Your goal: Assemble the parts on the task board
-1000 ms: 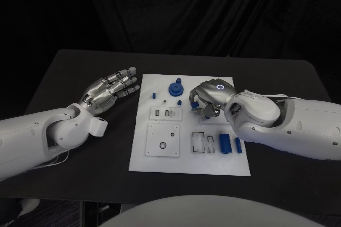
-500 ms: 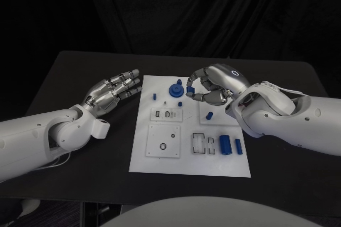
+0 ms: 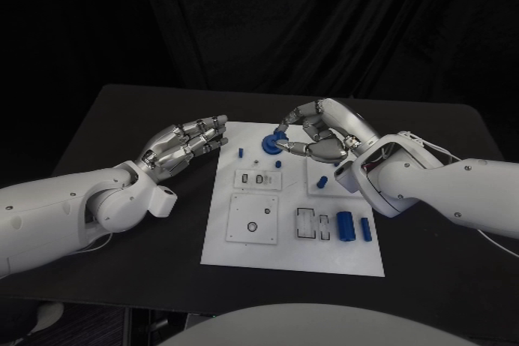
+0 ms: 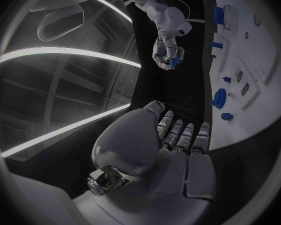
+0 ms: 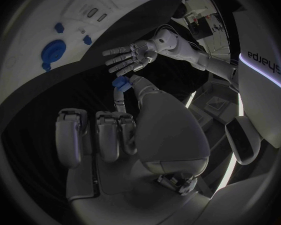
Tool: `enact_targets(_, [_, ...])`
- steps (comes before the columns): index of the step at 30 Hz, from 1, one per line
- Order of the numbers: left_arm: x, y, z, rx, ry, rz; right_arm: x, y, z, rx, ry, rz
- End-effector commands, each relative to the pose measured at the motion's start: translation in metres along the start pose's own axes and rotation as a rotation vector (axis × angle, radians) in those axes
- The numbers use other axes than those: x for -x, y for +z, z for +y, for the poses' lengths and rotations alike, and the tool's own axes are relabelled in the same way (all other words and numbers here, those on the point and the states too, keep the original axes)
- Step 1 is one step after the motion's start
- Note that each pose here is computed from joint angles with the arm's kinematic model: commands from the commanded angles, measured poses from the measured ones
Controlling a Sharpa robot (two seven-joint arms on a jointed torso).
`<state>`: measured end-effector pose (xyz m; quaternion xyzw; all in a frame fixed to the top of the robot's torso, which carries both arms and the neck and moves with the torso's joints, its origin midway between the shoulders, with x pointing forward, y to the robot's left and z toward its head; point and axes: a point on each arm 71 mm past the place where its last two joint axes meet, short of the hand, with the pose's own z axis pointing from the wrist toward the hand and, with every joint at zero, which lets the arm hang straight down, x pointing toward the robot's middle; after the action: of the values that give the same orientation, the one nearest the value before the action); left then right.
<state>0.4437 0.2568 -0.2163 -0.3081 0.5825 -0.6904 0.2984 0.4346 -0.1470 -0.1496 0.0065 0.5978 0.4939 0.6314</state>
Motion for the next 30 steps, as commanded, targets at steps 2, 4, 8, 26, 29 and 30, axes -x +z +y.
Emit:
enact_targets(2, [-0.0049, 0.0041, -0.0001, -0.023, 0.028, 0.026, -0.004, -0.001, -0.003, 0.012, 0.157, -0.006])
enact_targets(4, [-0.0065, 0.0061, 0.0003, -0.027, 0.027, 0.030, -0.006, -0.001, -0.005, 0.011, 0.170, -0.002])
enact_targets(8, [-0.0092, 0.0095, 0.0008, -0.035, 0.028, 0.034, -0.010, 0.000, -0.006, 0.009, 0.185, 0.010])
enact_targets(26, [-0.0309, 0.0272, 0.0073, -0.033, 0.025, 0.102, -0.020, 0.002, -0.011, -0.024, 0.211, 0.063])
enact_targets(29, [-0.0362, 0.0297, 0.0093, -0.027, 0.030, 0.127, -0.021, 0.002, -0.012, -0.028, 0.210, 0.064])
enact_targets(30, [-0.0377, 0.0303, 0.0099, -0.025, 0.029, 0.134, -0.021, 0.002, -0.012, -0.028, 0.210, 0.063])
